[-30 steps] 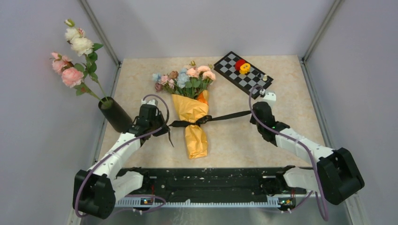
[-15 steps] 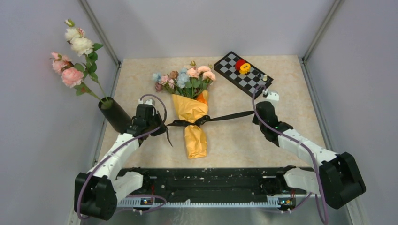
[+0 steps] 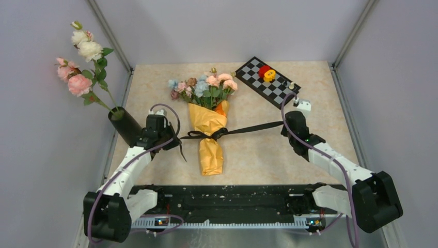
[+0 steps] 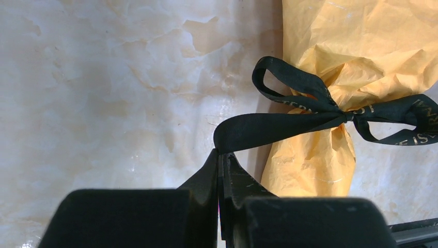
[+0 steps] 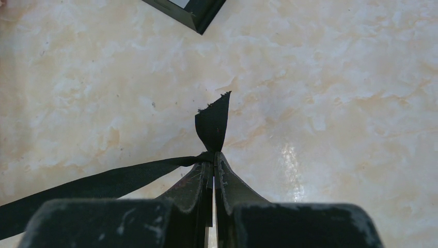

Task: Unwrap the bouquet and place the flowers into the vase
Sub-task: Untie the ribbon from the wrapping paper.

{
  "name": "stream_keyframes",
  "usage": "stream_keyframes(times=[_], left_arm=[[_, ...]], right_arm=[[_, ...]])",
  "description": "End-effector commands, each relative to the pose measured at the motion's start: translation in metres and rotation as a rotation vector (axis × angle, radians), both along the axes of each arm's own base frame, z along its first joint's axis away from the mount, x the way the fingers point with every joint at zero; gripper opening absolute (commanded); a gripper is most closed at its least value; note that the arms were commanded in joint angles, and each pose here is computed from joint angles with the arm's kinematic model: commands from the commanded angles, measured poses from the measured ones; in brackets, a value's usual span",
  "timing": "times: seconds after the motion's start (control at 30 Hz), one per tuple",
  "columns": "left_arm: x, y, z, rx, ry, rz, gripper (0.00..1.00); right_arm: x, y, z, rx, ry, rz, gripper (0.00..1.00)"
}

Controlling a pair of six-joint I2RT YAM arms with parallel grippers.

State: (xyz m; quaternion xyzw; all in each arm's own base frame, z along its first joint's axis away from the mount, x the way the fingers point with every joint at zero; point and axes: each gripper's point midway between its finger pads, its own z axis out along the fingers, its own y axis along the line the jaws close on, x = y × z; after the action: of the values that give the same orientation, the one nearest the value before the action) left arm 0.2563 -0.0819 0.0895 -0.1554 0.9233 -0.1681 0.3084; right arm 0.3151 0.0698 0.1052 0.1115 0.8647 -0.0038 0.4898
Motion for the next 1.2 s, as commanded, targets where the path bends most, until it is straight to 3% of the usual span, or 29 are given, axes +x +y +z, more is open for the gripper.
stream_keyframes(times=[0.0,0.73,1.17], left_arm=[[0.011,0.005,0.025,0.002,-0.071,0.004,0.0],[0.017,0.02,0.042,-0.035,-0.089,0.059,0.0],[0.022,0.047,0.044,-0.01,-0.08,0.169,0.0]], right_arm=[[0.008,-0.013,0.021,0.0,-0.057,-0.052,0.0],[0.015,-0.053,0.036,0.05,-0.084,-0.182,0.0],[0.02,-0.065,0.036,0.088,-0.08,-0.213,0.0]])
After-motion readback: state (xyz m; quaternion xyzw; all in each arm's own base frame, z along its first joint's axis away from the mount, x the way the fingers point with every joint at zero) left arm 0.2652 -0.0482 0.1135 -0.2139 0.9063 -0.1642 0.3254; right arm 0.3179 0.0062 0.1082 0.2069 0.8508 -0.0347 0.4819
